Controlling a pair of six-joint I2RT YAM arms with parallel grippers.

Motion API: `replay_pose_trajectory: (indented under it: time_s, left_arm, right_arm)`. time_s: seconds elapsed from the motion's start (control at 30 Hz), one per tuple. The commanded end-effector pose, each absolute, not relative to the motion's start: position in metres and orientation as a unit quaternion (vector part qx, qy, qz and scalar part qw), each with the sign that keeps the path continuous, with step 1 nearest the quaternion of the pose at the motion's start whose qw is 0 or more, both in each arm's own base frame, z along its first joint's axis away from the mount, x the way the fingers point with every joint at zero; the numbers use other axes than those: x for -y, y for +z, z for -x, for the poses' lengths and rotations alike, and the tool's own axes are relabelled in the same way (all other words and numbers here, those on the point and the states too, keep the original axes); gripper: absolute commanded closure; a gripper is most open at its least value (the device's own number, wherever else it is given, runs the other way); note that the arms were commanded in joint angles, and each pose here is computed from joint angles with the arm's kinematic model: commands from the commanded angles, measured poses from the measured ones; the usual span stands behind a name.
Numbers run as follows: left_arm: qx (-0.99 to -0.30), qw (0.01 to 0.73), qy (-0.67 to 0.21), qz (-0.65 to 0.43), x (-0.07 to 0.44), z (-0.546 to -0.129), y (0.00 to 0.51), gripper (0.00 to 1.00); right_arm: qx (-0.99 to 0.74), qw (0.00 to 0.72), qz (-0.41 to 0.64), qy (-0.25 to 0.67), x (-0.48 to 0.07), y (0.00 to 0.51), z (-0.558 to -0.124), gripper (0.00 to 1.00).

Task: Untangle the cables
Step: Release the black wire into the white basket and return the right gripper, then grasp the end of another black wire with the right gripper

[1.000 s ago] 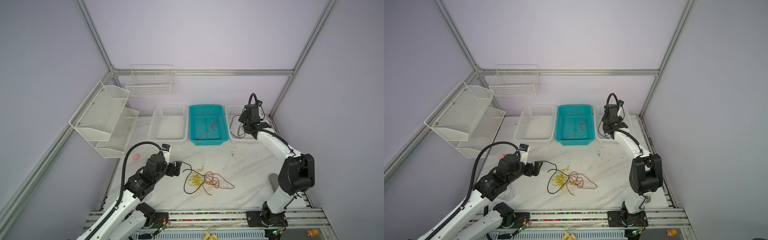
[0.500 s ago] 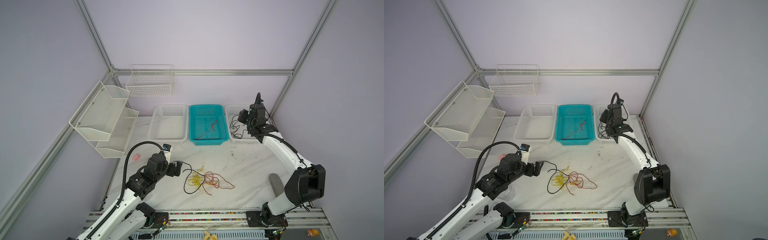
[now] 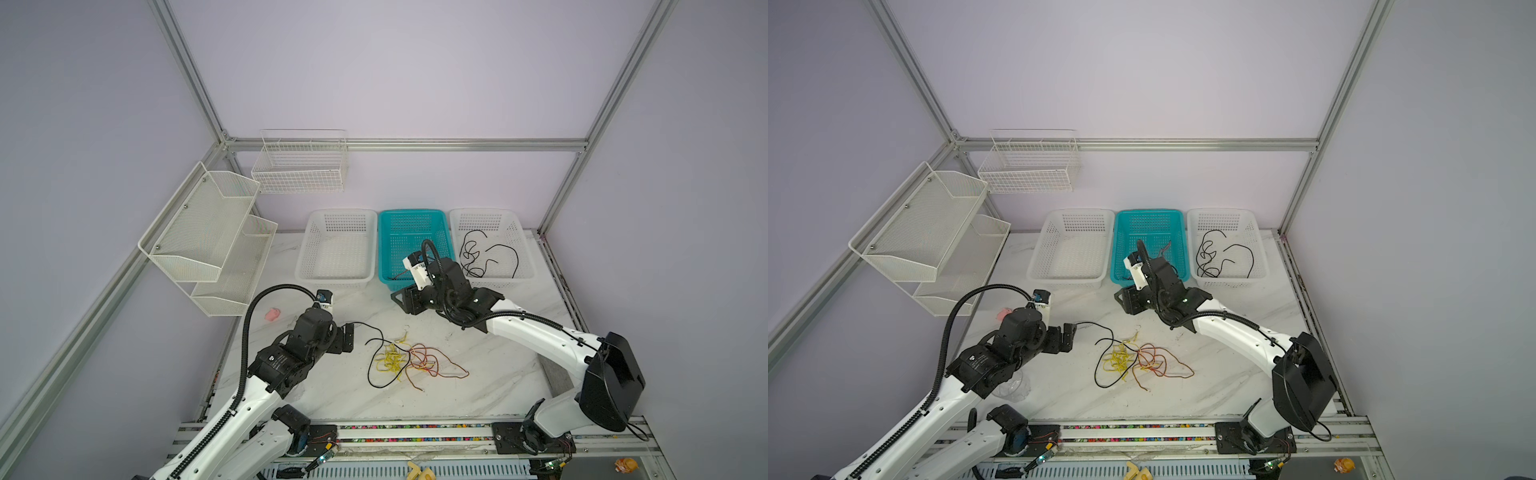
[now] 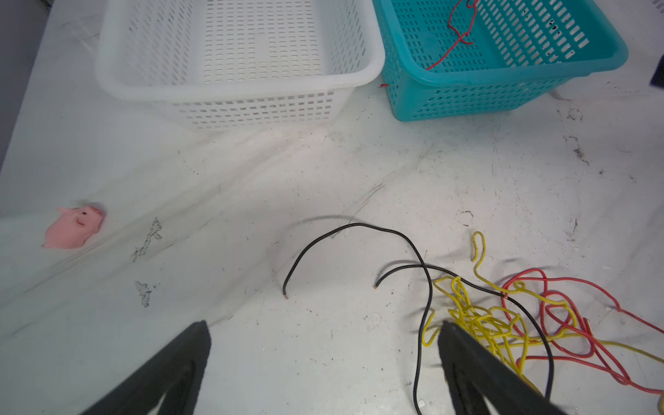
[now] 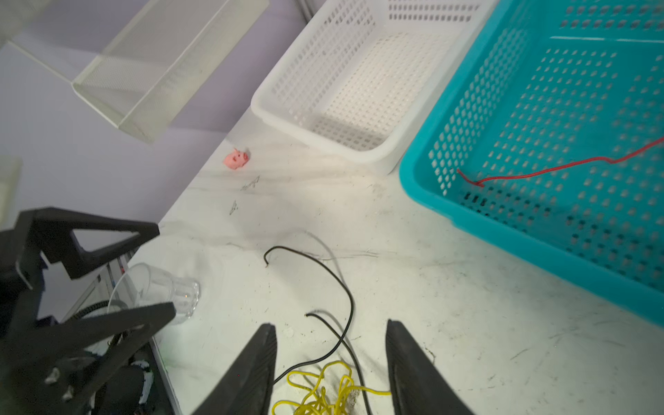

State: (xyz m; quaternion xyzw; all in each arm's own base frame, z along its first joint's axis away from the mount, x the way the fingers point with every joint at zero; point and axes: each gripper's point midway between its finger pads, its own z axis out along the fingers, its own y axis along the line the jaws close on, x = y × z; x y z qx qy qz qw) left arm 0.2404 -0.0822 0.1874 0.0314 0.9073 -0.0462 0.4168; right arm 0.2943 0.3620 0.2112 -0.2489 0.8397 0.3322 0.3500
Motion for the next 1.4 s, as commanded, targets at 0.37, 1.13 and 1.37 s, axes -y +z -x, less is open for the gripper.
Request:
replay_pose_trajectory:
  time_s: [0.37,1.13,1.37]
  left_arm:
    - [-0.855,0.514,-0.022,0.058,0.044,-0.237,0.236,0.00]
    - [-0.861,0.507,-0.024,0.044,0.049,-0.239,0.232,0.00]
    - [-0.863,0.503,-0.023,0.039,0.051,-0.240,0.230,0.00]
  right_arm:
    - [-0.836,0.333,0.386,0.202,-0.446,0.094,-0.268,0.45]
    - [-0.834,0.382,0.377,0.125,-0.469,0.042,-0.315,0.52]
    - [-0.822,0.396,0.386,0.136,-0.473,0.054,-0.314,0.91]
